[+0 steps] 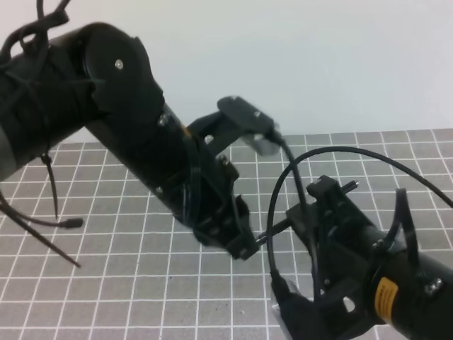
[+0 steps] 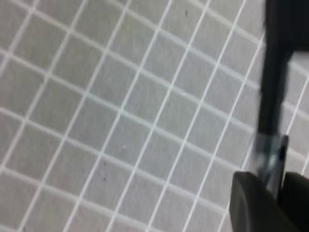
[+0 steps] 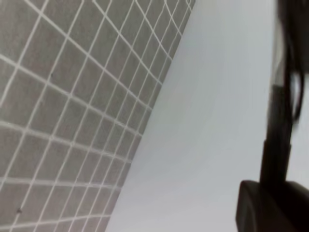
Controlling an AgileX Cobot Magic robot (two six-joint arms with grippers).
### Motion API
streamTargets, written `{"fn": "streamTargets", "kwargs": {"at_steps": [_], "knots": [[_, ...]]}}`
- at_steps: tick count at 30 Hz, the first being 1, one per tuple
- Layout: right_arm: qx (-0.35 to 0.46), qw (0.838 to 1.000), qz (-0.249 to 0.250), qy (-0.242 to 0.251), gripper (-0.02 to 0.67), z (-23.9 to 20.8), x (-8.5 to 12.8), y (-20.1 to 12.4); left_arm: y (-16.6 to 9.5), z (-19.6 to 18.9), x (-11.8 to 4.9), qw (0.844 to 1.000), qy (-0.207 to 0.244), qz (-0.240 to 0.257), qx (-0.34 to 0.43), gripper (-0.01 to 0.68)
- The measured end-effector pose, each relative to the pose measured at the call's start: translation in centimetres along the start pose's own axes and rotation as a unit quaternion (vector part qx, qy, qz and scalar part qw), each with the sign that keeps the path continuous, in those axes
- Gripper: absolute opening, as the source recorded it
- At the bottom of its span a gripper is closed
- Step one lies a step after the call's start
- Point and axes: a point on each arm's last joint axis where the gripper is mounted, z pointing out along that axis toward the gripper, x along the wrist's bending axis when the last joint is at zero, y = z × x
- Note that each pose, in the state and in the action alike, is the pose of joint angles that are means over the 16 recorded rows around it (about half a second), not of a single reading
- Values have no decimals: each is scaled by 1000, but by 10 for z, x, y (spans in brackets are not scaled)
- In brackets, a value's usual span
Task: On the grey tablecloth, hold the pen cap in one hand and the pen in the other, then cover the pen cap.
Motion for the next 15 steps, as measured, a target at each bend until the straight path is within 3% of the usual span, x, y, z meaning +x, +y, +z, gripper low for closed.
{"fn": "streamTargets", "kwargs": {"at_steps": [15], "knots": [[-36,999,-16,5,-4,2,2,12,11,-1,3,1000,-5,11,-13,0]]}}
